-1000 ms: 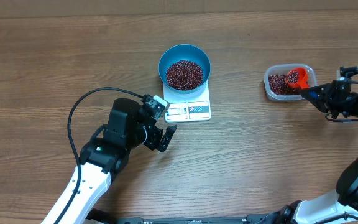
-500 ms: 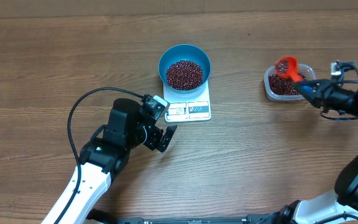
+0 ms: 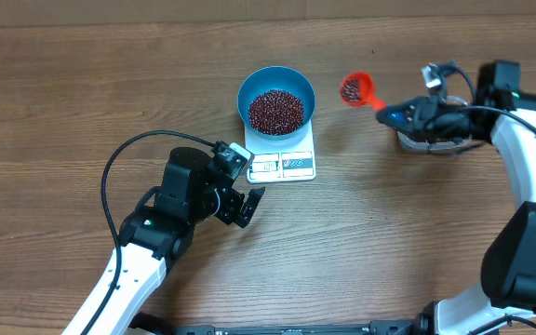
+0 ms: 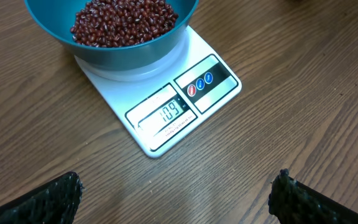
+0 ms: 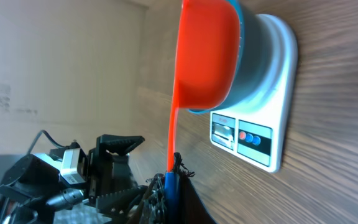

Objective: Scoop item into bowl and weigh 150g on scale
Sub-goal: 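Carry the scoop over the blue bowl and pour the beans in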

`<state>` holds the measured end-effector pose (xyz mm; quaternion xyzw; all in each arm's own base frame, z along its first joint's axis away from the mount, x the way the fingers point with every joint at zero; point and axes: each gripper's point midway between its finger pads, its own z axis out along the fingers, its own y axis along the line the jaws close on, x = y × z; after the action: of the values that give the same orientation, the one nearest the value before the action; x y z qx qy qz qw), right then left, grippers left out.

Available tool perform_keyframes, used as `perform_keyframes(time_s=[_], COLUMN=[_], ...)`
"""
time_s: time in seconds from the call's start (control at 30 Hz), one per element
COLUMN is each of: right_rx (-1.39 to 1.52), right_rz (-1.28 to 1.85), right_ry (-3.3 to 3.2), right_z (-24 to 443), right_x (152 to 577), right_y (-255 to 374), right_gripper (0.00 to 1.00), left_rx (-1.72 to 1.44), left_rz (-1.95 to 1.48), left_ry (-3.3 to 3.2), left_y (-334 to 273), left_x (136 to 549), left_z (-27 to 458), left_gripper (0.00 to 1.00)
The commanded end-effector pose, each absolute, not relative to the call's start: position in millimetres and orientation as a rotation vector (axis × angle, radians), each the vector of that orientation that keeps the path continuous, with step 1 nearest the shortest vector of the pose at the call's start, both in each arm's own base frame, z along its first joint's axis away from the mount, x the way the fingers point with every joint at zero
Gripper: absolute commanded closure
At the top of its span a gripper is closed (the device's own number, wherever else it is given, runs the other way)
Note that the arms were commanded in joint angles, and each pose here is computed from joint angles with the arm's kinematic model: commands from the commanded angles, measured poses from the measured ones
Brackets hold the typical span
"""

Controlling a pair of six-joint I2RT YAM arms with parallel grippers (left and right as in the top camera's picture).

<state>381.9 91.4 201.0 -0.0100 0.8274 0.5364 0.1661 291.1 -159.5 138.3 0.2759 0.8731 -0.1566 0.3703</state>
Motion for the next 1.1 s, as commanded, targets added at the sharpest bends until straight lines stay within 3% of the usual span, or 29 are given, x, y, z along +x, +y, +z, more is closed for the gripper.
perform_keyframes(time_s=[0.0, 0.47, 1.07], right_rx=[-0.101, -0.239, -0.435], right_rz=[1.464, 0.972, 0.111], right_ry=[2.39, 2.56, 2.491], right_z=[218.5, 216.9, 212.9], right_x=[390.7, 406.5, 407.3], right_y=[115.3, 187.9, 215.2], right_gripper=[0.96, 0.96, 0.96], left_rx=[0.695, 0.695, 0.695], left_rz=[-0.418, -0.418, -0.418], left_ry=[2.225, 2.225, 2.225], left_y=[-161.5, -161.6, -161.6], left_x=[295.1, 295.1, 295.1], left_z=[146.5, 146.5, 146.5], left_gripper=[0.0, 0.0, 0.01])
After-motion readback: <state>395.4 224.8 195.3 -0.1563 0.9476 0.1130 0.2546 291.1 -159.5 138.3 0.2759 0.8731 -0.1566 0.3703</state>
